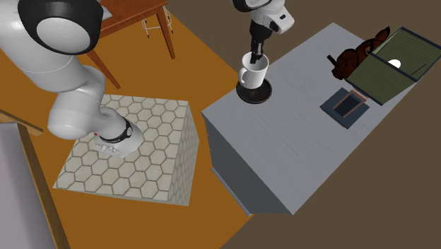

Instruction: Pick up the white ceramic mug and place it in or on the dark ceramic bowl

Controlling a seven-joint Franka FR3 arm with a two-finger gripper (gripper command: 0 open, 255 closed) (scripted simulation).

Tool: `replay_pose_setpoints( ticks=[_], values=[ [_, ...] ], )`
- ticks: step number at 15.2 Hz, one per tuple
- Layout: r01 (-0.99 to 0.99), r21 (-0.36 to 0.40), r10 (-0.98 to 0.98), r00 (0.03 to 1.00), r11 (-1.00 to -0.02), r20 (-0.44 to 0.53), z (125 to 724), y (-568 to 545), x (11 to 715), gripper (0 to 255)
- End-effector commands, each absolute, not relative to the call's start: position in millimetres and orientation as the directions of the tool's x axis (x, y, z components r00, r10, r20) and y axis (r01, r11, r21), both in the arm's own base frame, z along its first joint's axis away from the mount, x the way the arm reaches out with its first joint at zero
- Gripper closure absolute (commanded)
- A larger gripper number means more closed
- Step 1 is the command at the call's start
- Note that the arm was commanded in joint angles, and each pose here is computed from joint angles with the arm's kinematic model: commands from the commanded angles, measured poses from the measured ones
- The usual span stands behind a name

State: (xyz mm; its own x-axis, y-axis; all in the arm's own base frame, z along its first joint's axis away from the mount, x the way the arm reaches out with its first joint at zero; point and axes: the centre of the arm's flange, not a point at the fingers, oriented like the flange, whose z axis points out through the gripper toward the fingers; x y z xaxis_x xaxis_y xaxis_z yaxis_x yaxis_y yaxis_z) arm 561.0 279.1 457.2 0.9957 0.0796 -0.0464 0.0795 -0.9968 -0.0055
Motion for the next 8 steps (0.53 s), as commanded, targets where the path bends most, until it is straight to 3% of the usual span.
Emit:
replay_pose_setpoints(
  ticks=[1,8],
  values=[
    [0.08,-0.006,0.08,0.996,-0.997,-0.046,446.0,278.2,560.8,255],
    [0.08,-0.006,0.08,0.996,-0.997,-0.046,430.7,278.2,560.8,255]
  ],
)
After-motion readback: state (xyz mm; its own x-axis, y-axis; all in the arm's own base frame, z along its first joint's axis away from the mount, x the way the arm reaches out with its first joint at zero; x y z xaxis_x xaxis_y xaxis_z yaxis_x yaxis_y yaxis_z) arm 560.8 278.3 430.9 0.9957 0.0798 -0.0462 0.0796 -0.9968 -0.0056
